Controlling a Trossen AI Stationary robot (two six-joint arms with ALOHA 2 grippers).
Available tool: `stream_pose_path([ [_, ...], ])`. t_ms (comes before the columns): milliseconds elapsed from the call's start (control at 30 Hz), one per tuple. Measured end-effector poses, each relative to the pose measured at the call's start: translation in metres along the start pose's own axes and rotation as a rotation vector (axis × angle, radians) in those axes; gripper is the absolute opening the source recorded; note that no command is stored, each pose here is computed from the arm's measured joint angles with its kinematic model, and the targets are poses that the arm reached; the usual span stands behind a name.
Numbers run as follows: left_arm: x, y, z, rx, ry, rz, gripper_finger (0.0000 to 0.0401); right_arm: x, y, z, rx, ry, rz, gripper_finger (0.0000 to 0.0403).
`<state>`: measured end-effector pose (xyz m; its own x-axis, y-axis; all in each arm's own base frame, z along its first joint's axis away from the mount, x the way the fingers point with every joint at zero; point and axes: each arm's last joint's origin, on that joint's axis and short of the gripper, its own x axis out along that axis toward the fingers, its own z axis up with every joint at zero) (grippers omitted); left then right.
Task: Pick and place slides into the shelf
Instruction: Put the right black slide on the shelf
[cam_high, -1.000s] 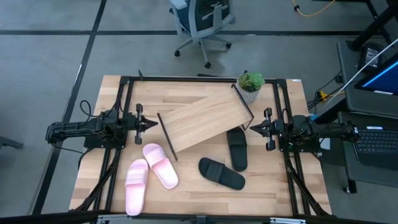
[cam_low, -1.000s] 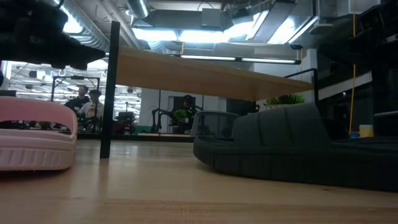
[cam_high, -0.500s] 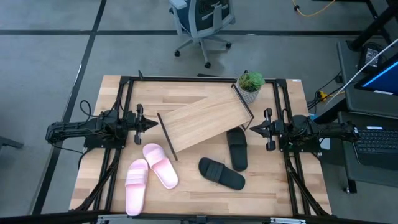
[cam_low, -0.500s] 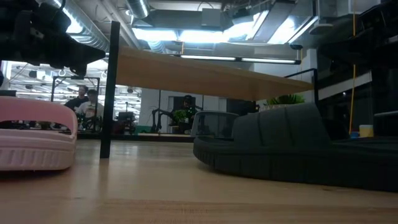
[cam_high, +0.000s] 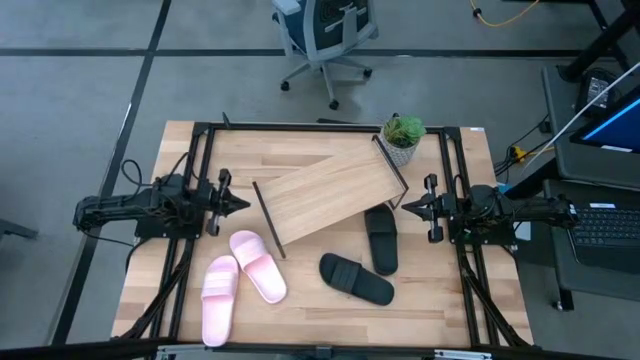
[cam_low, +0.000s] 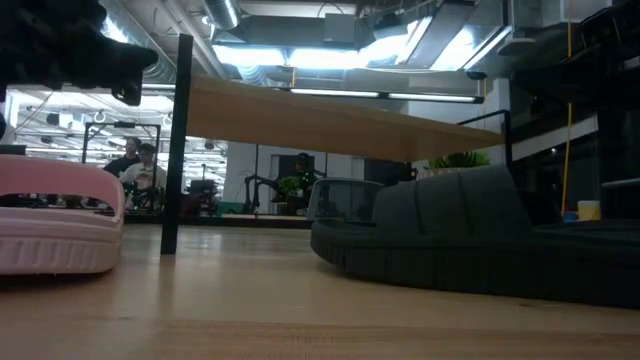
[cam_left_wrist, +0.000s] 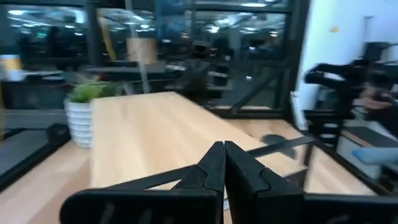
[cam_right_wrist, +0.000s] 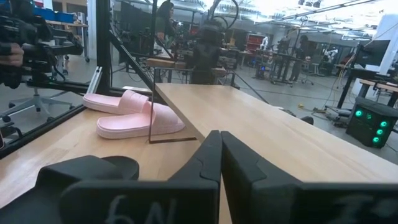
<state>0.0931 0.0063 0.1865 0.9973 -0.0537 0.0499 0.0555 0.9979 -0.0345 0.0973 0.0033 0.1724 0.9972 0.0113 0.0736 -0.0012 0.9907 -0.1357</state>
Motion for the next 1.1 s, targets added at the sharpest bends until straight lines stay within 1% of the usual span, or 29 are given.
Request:
stream_pose_path([
  [167,-0.003,-0.001,0.003,-0.013,0.074,0.008,0.0000,0.000,0.000,0.000,-0.002,0.000,0.000,0.0010],
  [267,-0.003,0.000,0.001,-0.017,0.096,0.012,0.0000,0.000,0.000,0.000,-0.003,0.000,0.000,0.0009],
  [433,-0.003,0.000,0.001,-0.017,0.098,0.012,0.0000,0.000,0.000,0.000,-0.006,-0.003,-0.001,0.0009],
  [533,-0.003,0.000,0.002,-0.016,0.087,0.012,0.0000,0.000,0.000,0.000,-0.036,-0.005,-0.001,0.0009],
  [633,-0.003,-0.001,0.002,-0.040,0.086,0.011,0.0000,0.000,0.000,0.000,-0.078,-0.005,0.000,0.0009],
  [700,-0.003,-0.001,0.003,-0.062,0.080,0.007,0.0000,0.000,0.000,0.001,-0.084,-0.005,0.001,0.0009],
  [767,-0.003,-0.003,0.005,-0.076,0.061,-0.011,0.0000,0.000,0.001,0.002,-0.079,-0.024,0.033,0.0009],
  [833,-0.002,-0.005,0.005,-0.078,0.060,-0.032,0.0000,0.000,0.002,0.005,-0.076,-0.071,0.095,0.0009],
  [900,-0.001,-0.006,0.003,-0.079,0.076,-0.016,0.0000,-0.001,0.004,0.009,-0.078,-0.113,0.151,0.0007],
  [967,0.000,-0.008,0.003,-0.078,0.083,-0.003,0.0000,-0.001,0.004,0.010,-0.082,-0.127,0.161,0.0004],
  [1100,0.004,-0.013,0.005,-0.078,0.067,-0.037,0.0000,-0.001,0.004,0.010,-0.053,-0.123,0.163,0.0004],
])
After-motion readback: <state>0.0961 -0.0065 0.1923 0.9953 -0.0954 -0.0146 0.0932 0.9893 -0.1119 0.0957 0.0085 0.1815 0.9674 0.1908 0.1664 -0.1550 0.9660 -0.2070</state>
